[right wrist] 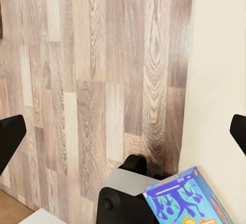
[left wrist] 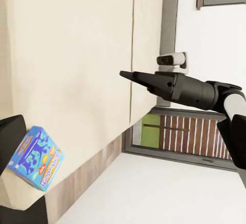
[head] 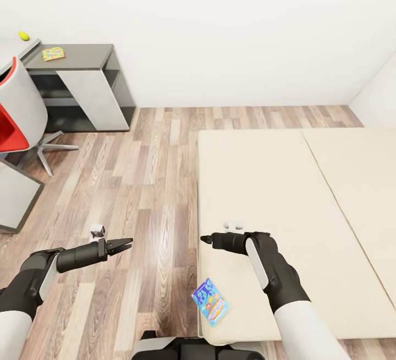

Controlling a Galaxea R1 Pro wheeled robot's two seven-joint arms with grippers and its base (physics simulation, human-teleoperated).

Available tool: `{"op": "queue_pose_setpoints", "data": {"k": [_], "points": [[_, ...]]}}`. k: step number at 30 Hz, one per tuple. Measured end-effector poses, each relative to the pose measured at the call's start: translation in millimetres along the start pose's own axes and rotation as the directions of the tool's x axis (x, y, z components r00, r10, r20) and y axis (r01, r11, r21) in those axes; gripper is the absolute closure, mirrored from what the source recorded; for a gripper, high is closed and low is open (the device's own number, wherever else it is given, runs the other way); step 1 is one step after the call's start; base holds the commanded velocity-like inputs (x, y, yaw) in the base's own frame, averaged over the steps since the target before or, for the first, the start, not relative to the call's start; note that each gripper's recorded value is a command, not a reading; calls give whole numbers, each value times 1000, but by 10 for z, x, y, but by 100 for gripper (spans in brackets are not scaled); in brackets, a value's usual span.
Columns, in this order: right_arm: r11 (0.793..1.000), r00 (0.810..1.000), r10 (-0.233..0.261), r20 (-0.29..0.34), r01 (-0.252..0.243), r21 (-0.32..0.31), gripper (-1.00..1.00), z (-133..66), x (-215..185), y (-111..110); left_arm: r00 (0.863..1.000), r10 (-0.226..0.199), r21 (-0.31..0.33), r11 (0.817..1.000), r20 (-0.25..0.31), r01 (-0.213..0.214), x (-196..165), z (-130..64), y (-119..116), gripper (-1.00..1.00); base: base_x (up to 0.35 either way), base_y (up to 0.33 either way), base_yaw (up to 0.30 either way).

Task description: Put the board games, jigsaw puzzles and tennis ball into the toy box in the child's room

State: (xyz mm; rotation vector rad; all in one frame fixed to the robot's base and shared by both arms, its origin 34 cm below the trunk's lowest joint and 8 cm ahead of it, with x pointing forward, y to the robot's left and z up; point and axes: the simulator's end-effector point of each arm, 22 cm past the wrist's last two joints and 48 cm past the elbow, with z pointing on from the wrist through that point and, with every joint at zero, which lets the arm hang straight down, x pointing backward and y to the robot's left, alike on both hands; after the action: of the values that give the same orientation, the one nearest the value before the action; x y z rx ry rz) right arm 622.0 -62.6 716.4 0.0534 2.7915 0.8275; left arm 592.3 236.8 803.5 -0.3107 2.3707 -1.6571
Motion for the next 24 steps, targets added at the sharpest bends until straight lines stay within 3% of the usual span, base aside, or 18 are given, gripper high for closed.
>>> {"op": "queue_pose_setpoints", "data": {"k": [24], "points": [[1000,999,-16,34,16,1,-100,-159,-147,37,999,33,-11,999,15,-33,-87,-42,-131,-100,0,0,0]]}}
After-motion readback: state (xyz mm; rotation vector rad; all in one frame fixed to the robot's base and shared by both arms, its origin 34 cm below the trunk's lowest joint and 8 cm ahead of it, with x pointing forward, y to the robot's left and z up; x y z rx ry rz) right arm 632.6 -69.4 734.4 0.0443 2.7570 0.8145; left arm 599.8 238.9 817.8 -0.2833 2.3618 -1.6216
